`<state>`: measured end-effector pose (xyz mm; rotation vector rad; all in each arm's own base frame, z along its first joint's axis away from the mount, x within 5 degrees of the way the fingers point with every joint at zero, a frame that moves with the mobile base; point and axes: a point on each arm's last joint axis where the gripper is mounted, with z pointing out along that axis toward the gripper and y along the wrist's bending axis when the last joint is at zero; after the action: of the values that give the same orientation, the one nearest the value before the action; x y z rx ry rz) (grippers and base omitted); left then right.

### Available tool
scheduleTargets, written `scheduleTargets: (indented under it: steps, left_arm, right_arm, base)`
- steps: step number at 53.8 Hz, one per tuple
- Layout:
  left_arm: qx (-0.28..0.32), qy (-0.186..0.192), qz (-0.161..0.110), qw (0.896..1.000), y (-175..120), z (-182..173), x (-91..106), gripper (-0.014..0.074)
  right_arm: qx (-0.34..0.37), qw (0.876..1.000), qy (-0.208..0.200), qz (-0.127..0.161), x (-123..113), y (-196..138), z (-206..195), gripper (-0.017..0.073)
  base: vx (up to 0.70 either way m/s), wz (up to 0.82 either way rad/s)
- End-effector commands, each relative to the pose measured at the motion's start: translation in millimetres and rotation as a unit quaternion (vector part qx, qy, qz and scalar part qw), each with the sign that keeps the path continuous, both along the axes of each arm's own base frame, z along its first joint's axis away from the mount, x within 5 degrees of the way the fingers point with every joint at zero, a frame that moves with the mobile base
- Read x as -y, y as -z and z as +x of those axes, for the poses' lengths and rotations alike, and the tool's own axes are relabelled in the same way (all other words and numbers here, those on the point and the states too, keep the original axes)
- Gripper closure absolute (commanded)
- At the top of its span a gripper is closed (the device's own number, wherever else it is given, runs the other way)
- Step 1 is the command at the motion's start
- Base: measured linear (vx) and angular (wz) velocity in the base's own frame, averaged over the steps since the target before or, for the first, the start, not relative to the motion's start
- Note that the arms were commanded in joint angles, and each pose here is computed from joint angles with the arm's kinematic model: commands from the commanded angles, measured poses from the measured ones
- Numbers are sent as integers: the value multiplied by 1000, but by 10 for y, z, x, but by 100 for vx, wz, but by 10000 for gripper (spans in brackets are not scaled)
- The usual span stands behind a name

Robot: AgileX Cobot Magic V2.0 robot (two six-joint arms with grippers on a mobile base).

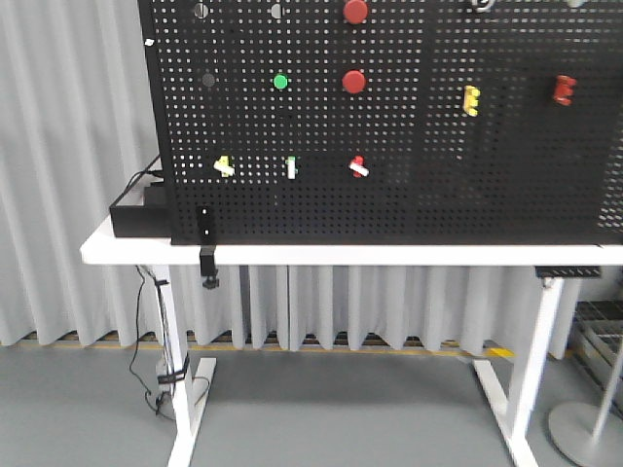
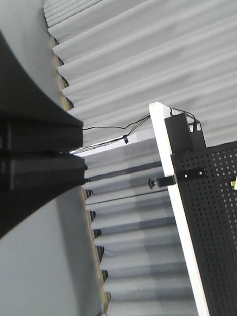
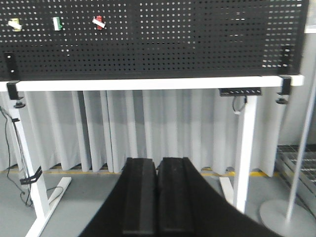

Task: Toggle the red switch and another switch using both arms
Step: 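Drive the base forward up to the black pegboard desk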

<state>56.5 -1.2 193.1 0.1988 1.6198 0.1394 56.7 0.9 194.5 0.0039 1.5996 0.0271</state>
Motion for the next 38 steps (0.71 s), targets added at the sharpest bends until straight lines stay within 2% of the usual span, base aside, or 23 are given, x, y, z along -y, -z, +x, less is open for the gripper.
scheduleTargets:
  steps: [1,38]
  left_arm:
    - [37,7,-2,999,-12,-4,11,591]
    - [37,7,-2,999,-12,-4,11,591]
  right_arm:
    - [45,999,4,-3,4,-64,-6,566]
    - [45,999,4,-3,4,-64,-6,566]
  base:
    - [45,7]
    - [41,4]
